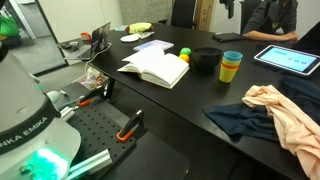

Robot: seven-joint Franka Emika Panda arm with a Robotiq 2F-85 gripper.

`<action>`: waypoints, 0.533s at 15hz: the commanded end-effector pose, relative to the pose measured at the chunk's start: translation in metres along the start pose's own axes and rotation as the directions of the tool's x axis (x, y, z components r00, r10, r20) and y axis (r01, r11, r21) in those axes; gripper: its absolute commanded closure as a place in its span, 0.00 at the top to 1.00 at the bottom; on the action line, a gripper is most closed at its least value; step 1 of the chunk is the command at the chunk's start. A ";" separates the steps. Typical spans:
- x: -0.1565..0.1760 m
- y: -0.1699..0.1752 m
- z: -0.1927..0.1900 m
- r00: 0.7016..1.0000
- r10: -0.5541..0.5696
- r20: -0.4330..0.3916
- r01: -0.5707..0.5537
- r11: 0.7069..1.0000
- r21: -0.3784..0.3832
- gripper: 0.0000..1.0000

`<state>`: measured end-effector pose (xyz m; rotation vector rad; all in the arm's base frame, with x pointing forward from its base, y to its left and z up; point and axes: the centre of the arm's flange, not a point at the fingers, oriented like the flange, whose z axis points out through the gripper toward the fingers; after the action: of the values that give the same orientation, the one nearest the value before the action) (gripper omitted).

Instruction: Unstack the four cups.

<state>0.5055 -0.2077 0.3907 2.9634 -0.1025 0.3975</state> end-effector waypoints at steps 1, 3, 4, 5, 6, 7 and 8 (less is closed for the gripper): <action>0.059 0.009 0.057 0.997 0.047 -0.063 -0.045 0.998 0.031 1.00; 0.078 0.005 0.081 0.988 0.133 -0.083 -0.128 0.990 0.067 1.00; 0.086 0.001 0.092 0.983 0.159 -0.090 -0.152 0.985 0.083 1.00; 0.092 -0.001 0.102 0.981 0.170 -0.095 -0.161 0.982 0.093 1.00; 0.097 -0.003 0.113 0.980 0.167 -0.110 -0.157 0.983 0.098 1.00; 0.102 -0.004 0.122 0.978 0.172 -0.115 -0.162 0.982 0.097 1.00; 0.108 -0.005 0.131 0.978 0.170 -0.120 -0.160 0.983 0.095 1.00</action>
<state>0.6064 -0.2156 0.3083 3.0290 -0.3027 0.5526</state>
